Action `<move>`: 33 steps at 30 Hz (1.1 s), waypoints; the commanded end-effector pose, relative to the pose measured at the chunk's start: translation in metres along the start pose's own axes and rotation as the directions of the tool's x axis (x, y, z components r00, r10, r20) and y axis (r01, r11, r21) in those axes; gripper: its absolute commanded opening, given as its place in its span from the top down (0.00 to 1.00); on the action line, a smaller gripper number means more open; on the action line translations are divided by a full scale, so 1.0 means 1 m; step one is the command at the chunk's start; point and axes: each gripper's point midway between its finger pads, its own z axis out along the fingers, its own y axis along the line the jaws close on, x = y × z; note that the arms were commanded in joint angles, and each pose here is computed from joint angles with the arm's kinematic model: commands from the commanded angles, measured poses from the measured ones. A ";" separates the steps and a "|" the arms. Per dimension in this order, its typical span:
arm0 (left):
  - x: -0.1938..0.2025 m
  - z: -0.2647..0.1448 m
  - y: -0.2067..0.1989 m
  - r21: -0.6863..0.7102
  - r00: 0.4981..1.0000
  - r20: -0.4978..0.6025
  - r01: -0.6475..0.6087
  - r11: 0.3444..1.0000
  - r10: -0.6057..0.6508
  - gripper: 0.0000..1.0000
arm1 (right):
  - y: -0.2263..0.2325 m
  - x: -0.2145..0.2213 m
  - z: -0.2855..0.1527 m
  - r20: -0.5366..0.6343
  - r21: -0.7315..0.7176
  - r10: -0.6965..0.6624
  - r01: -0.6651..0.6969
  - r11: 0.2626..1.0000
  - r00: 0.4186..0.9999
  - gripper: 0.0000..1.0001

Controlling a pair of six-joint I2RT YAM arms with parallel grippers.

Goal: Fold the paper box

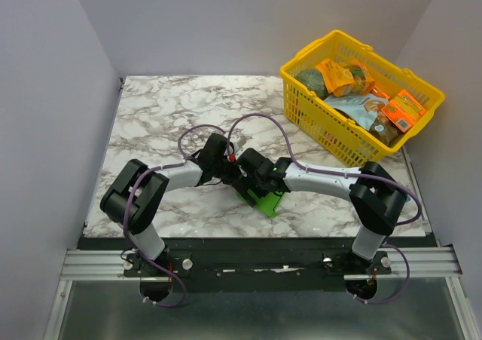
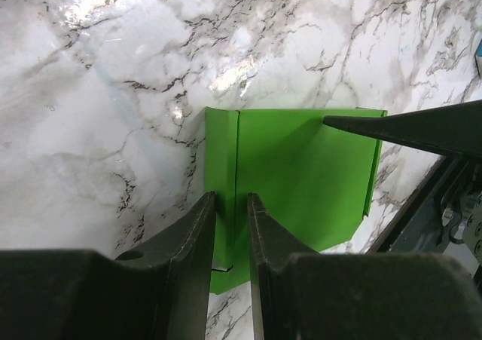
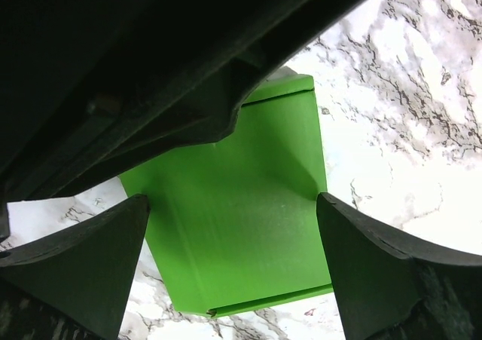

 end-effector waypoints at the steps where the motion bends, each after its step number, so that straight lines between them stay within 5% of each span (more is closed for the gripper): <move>1: 0.006 0.005 0.000 0.008 0.996 -0.017 -0.091 0.996 0.091 0.70 | 0.001 0.041 0.019 -0.161 0.001 -0.005 0.005 1.000 0.987 0.01; 13: -0.002 -0.016 0.015 -0.078 0.995 0.021 -0.093 0.993 0.095 0.70 | 0.040 -0.002 0.002 -0.006 -0.129 0.050 -0.051 0.990 0.999 0.03; 23: 0.001 -0.036 0.041 -0.203 0.986 0.013 -0.160 0.966 0.166 0.73 | 0.016 -0.053 -0.052 0.229 -0.070 0.142 -0.129 0.989 0.963 0.00; 33: -0.009 -0.044 0.040 -0.215 0.978 0.042 -0.193 0.957 0.206 0.76 | 0.021 -0.034 -0.024 0.207 -0.100 0.124 -0.105 0.989 0.970 0.00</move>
